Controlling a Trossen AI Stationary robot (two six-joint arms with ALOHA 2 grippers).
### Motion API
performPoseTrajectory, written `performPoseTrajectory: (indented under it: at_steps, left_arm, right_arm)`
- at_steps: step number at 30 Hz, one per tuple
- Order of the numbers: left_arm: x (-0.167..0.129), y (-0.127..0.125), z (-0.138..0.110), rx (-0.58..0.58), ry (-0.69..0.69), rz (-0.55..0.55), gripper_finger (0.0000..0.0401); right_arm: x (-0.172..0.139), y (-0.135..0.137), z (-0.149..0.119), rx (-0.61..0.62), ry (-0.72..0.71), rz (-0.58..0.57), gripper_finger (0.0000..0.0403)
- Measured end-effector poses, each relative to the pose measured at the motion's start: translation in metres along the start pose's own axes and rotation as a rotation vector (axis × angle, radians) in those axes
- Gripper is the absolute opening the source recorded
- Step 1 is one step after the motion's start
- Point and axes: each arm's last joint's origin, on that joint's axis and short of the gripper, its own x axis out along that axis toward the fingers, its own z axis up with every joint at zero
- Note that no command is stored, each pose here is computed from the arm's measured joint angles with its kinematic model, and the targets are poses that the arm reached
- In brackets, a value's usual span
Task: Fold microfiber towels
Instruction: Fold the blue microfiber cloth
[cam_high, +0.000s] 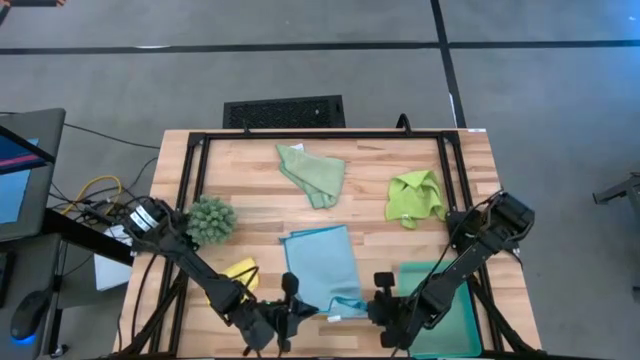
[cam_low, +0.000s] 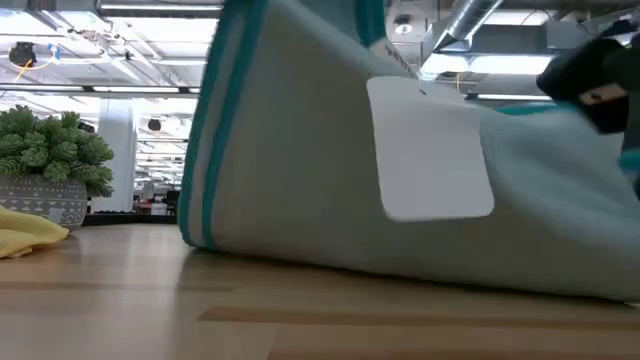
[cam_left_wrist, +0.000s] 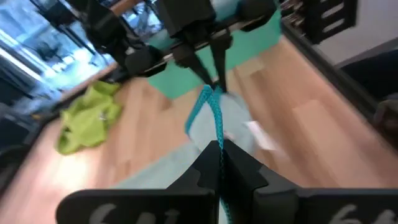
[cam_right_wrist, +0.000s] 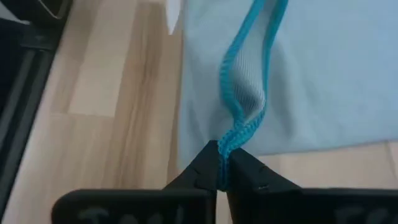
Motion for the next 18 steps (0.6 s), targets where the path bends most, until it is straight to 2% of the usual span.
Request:
performPoseTrajectory:
  at_steps: [5,9,14,18]
  left_arm:
    - [0.008,-0.006,-0.007,-0.051,-0.001,-0.013,0.0]
    - [0.017,-0.009,-0.01,-0.049,-0.029,0.032,0.0]
    - [0.022,-0.01,-0.011,-0.056,-0.046,0.074,0.0]
    - [0.022,-0.009,-0.01,-0.065,-0.058,0.081,0.0]
  right_arm:
    - [-0.007,-0.007,0.006,0.021,0.033,0.057,0.0111]
    - [-0.03,-0.016,0.024,0.036,-0.052,0.082,0.0169]
    - [-0.037,-0.019,0.039,-0.02,-0.225,0.001,0.0212]
    - [-0.012,-0.014,0.043,-0.091,-0.307,-0.092,0.0218]
